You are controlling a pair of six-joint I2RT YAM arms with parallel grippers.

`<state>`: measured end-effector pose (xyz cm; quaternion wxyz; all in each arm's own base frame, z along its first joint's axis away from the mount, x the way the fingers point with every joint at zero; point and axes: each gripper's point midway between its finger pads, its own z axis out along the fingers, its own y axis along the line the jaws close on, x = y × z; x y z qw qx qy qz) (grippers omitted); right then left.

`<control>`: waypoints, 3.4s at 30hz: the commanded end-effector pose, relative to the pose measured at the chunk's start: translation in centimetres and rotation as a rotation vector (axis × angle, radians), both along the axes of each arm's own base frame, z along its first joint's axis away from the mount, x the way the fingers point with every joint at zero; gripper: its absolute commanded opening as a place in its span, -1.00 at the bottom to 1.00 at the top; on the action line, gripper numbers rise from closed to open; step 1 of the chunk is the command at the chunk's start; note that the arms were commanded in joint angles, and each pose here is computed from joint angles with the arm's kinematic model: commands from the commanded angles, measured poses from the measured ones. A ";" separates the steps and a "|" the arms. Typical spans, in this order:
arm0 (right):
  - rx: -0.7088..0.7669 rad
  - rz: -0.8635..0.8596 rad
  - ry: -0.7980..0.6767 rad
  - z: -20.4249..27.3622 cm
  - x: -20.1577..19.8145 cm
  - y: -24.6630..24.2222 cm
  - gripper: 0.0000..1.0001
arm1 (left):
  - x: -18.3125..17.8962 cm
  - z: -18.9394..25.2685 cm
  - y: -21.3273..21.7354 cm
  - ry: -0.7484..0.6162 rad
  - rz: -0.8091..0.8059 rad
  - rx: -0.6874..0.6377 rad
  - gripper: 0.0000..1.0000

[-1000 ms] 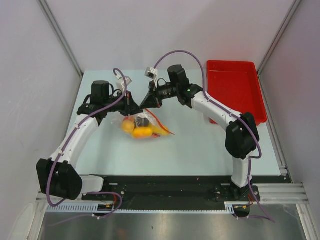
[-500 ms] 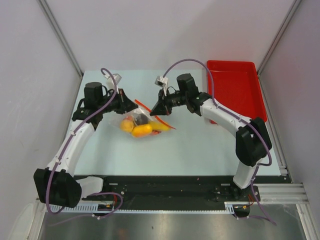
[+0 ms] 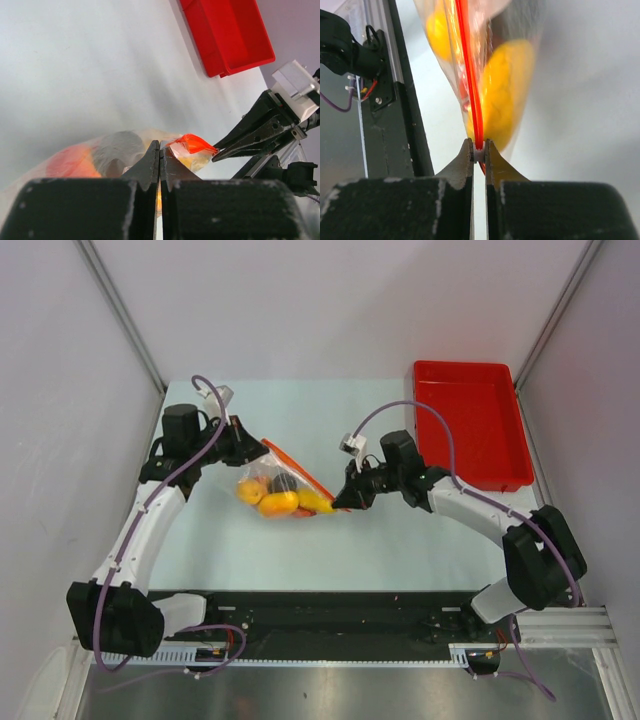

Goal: Open the zip-top bag and remove the fake food

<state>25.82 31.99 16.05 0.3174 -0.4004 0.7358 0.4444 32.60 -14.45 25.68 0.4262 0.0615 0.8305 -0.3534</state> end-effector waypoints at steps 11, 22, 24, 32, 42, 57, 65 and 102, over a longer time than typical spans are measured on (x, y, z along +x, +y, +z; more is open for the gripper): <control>-0.096 -0.094 0.070 1.5 -1.8 -2.8 -0.04 | 0.7 6.3 -1.0 -0.238 -0.138 -0.070 -1.00; 0.025 -0.178 -0.113 9.1 6.5 2.8 0.25 | -1.3 4.7 -2.0 -0.204 -0.240 -0.072 -1.00; 0.027 -0.154 -0.124 9.5 6.6 3.9 0.21 | -1.6 4.5 -2.3 -0.192 -0.252 -0.073 -1.00; 0.054 -0.120 -0.135 10.7 6.6 5.4 0.06 | -2.6 4.1 -3.6 -0.179 -0.303 -0.082 -1.00; 0.100 -0.109 -0.155 12.6 6.2 5.3 0.12 | -3.4 2.8 -4.4 -0.150 -0.342 -0.081 -1.00; 0.129 -0.087 -0.158 13.8 6.3 4.9 0.00 | -3.4 1.5 -4.5 -0.119 -0.353 -0.067 -1.00; 0.118 -0.059 -0.140 12.4 6.5 5.7 -0.08 | -3.4 1.6 -4.5 -0.120 -0.355 -0.063 -1.00; 0.092 -0.060 -0.119 10.1 4.8 4.0 0.05 | -3.1 3.3 -5.3 -0.137 -0.378 -0.124 -1.00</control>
